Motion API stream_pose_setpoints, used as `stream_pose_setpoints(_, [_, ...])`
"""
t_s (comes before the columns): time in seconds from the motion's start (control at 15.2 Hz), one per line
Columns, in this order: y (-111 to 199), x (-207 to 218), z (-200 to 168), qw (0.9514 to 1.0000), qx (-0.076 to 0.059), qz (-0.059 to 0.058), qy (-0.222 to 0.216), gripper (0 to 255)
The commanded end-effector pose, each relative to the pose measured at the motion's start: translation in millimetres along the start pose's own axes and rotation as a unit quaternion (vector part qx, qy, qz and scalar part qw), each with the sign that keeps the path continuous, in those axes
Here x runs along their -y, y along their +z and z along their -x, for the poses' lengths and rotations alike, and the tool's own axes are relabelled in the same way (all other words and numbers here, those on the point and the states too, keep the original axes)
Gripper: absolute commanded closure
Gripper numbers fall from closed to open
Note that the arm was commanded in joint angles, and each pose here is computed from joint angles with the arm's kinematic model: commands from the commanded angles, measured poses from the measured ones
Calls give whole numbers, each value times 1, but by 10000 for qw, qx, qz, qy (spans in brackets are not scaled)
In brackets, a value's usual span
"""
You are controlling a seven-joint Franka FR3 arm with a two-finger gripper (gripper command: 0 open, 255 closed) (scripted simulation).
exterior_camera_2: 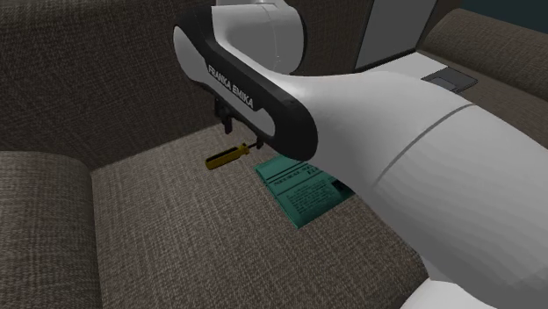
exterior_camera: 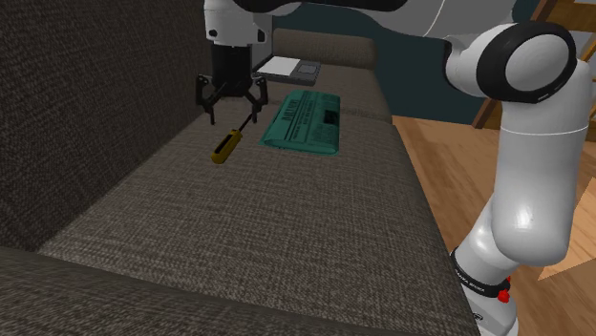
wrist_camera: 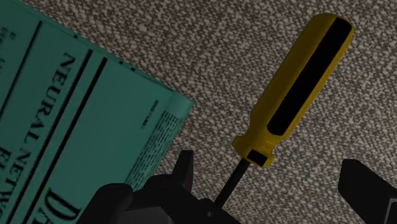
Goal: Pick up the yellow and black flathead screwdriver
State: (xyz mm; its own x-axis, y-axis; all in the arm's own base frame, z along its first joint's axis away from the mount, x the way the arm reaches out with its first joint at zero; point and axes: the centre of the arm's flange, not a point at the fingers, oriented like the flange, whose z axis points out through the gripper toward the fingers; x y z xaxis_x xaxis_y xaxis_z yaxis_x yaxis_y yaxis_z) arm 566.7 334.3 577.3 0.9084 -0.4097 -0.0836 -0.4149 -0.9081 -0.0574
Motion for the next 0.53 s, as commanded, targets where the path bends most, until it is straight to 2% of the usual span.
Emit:
stream_pose_setpoints(0.0, [9,2,-3,10000,3,-4,28,0])
stream_pose_setpoints(0.46, [38,0,-6,10000,3,-4,28,0])
